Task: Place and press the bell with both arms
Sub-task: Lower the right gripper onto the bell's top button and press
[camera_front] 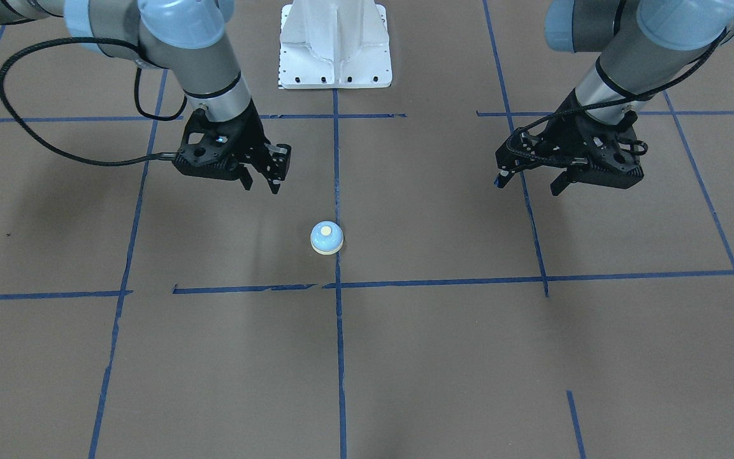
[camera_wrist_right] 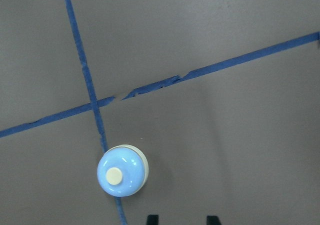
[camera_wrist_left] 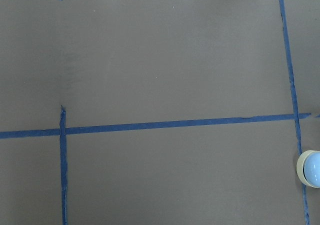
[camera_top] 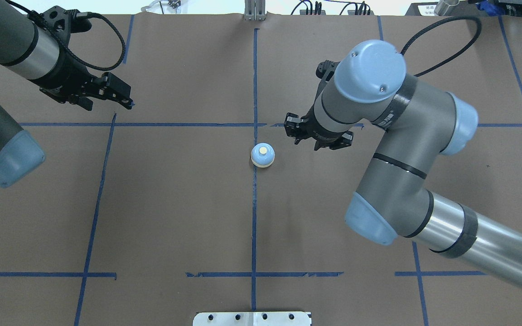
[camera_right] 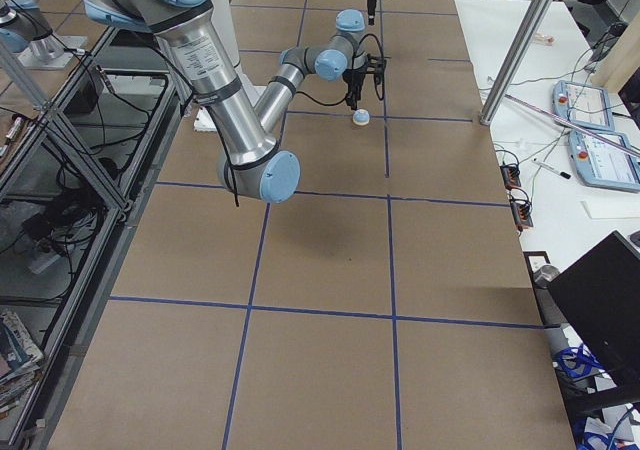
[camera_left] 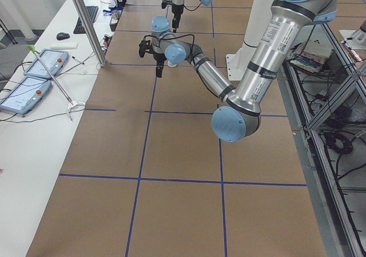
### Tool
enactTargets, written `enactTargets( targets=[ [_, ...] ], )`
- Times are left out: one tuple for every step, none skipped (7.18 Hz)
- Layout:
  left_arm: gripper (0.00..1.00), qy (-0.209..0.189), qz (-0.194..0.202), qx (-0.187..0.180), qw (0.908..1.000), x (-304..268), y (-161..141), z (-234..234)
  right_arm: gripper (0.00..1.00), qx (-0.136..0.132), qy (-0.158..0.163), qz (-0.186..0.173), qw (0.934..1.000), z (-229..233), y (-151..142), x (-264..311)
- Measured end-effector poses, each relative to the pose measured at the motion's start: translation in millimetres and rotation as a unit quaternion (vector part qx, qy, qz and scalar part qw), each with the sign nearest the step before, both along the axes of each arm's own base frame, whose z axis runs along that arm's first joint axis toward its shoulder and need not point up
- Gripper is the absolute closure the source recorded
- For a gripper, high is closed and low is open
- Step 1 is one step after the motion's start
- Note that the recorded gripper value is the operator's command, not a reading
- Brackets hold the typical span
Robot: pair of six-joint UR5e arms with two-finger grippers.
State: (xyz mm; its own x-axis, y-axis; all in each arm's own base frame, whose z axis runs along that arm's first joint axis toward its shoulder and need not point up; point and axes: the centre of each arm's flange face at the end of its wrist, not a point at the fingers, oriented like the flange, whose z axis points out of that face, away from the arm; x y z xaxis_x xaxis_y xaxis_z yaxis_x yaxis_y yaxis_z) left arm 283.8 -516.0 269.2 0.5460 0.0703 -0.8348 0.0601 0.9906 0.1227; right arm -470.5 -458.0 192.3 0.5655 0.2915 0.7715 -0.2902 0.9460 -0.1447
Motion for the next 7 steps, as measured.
enactTargets(
  targets=[
    [0.00,0.001,0.002,0.000,1.0000,-0.9,1.9,0.6,1.00,-0.013,0.002,0.006,0.9999,-7.3,-10.9,-32.2],
    [0.00,0.003,0.004,-0.001,1.0000,-0.5,3.3,0.6,1.00,-0.022,0.008,0.008,0.9997,-13.7,-23.2,-56.5],
    [0.00,0.004,0.006,-0.002,1.0000,0.0,3.9,0.5,1.00,-0.027,0.011,0.012,0.9995,-13.0,-33.1,-72.4],
    [0.00,0.005,0.006,-0.002,1.0000,0.1,4.3,0.4,1.00,-0.034,0.009,0.020,0.9992,-10.5,-44.5,-89.2],
    [0.00,0.005,0.006,-0.001,1.0000,-0.1,4.9,-0.5,1.00,-0.044,0.008,0.027,0.9986,-11.0,-55.5,-105.9],
    [0.00,0.006,0.006,-0.001,1.0000,-0.6,5.5,-1.6,1.00,-0.050,0.010,0.030,0.9983,-10.4,-60.8,-114.8],
    [0.00,0.007,0.006,-0.001,1.0000,-0.8,5.8,-2.1,1.00,-0.053,0.011,0.030,0.9981,-8.2,-62.6,-118.3]
  ],
)
